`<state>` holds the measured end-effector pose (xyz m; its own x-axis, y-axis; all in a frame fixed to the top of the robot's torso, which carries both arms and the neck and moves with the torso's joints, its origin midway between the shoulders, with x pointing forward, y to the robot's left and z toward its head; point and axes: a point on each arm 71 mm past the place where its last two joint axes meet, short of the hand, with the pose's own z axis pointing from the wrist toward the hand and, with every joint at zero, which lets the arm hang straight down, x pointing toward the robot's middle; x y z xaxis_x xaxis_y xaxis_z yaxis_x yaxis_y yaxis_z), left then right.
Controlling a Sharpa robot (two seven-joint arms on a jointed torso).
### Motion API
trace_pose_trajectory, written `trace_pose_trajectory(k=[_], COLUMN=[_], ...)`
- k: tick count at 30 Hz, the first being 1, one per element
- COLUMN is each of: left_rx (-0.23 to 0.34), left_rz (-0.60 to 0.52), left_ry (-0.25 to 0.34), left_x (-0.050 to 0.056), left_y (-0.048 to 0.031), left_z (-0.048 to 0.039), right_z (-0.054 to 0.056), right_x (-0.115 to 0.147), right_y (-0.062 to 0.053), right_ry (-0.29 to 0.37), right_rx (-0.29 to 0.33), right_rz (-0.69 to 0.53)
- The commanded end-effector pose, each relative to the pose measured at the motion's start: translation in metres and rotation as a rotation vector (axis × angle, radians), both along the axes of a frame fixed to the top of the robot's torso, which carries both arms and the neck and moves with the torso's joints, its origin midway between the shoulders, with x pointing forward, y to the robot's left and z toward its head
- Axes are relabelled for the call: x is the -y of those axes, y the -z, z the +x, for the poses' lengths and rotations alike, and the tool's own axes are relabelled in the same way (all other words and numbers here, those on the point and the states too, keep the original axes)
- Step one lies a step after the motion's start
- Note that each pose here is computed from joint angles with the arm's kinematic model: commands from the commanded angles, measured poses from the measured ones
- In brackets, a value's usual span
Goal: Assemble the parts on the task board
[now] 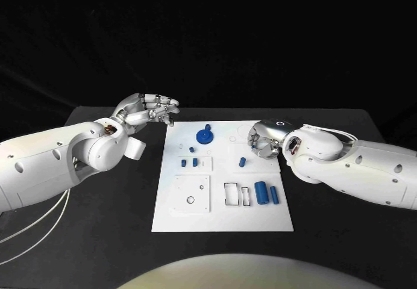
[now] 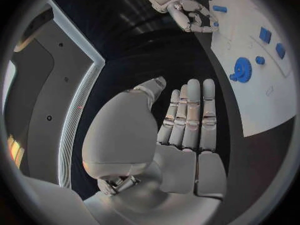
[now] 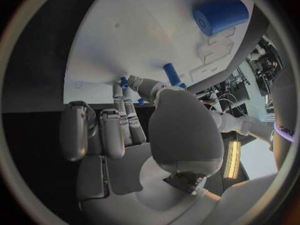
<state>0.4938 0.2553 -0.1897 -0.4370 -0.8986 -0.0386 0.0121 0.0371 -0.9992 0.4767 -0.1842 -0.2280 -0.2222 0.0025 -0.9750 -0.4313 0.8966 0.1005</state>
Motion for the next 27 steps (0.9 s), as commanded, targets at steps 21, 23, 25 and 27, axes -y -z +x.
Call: trace_pose_trajectory(k=[21, 23, 25, 27], left_rx=[-0.024, -0.025, -0.027, -0.028], left_rz=[-0.007, -0.006, -0.005, -0.004], left_ry=[0.0, 0.0, 0.001, 0.002], left_x=[0.0009, 0.0009, 0.001, 0.0011], left_y=[0.0005, 0.0007, 0.0008, 0.0009], left_z=[-0.0002, -0.0002, -0.0002, -0.0003], right_z=[-0.006, -0.0065, -0.007, -0.0077], right_x=[-0.0033, -0.0039, -0.0046, -0.0053], right_y=[0.0106, 0.0101, 0.0096, 0.009], right_ry=[0.021, 0.022, 0.02, 0.018], right_rx=[0.082, 0.093, 0.102, 0.109], right_rz=[-0.062, -0.057, -0.051, -0.045])
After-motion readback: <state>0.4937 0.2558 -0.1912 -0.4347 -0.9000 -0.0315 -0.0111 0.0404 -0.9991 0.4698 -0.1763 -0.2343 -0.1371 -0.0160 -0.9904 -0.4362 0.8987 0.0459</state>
